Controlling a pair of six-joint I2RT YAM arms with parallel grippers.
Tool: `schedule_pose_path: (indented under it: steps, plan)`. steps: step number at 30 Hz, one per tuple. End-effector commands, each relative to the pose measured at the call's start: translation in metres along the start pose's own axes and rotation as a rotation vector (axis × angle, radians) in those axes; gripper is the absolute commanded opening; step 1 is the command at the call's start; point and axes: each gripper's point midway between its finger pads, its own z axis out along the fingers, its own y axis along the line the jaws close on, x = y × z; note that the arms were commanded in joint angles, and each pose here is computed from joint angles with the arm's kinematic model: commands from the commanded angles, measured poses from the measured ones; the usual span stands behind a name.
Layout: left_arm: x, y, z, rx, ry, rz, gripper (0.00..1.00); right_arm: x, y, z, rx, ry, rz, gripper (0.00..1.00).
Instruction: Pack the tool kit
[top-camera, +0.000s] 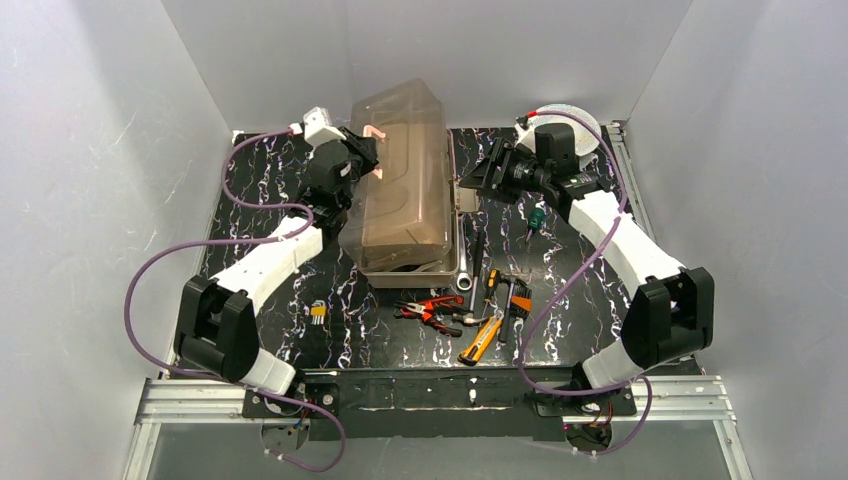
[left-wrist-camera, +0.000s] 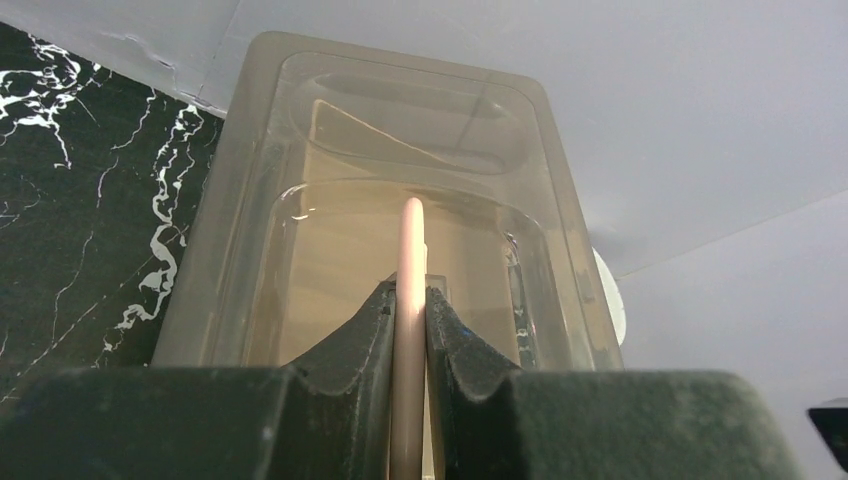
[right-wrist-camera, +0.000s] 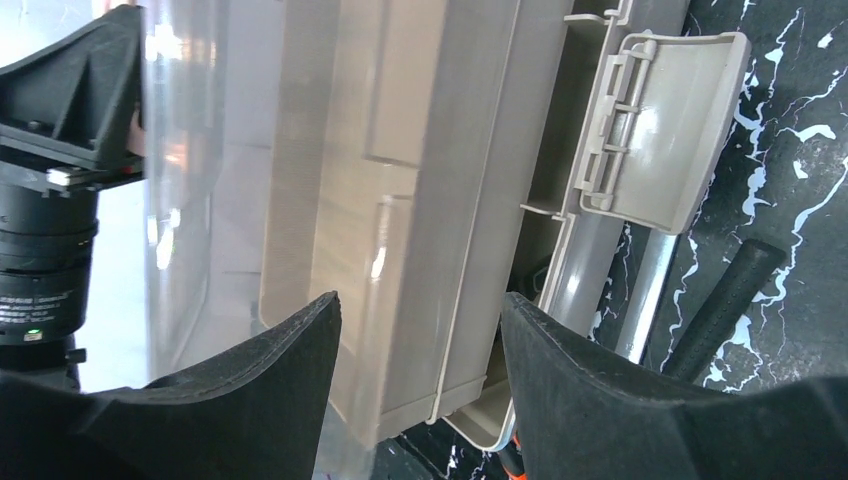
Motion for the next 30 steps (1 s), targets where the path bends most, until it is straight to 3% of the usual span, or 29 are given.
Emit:
schedule_pose_path:
  steps: [1, 5, 12, 21, 28, 30]
  plan:
    - [-0.031, 0.015, -0.008, -0.026, -0.044, -0.089, 0.0, -0.013, 0.003, 0.012, -0.038, -0.018, -0.008, 0.68]
    - [-0.032, 0.023, -0.008, -0.02, -0.027, -0.154, 0.0, -0.015, 0.01, 0.027, -0.113, 0.009, 0.01, 0.72]
    - [-0.031, 0.041, -0.008, -0.029, -0.01, -0.229, 0.0, -0.015, 0.059, 0.031, -0.485, 0.04, 0.008, 0.81]
    - [-0.03, 0.045, -0.006, -0.012, 0.008, -0.293, 0.0, -0.009, 0.086, 0.039, -0.606, 0.096, 0.007, 0.82]
    - [-0.013, 0.039, 0.004, 0.042, 0.049, -0.369, 0.0, -0.002, 0.094, 0.048, -0.627, 0.139, 0.013, 0.63]
    - [-0.011, 0.042, 0.006, 0.045, 0.033, -0.378, 0.0, 0.0, 0.094, 0.049, -0.626, 0.146, 0.017, 0.5]
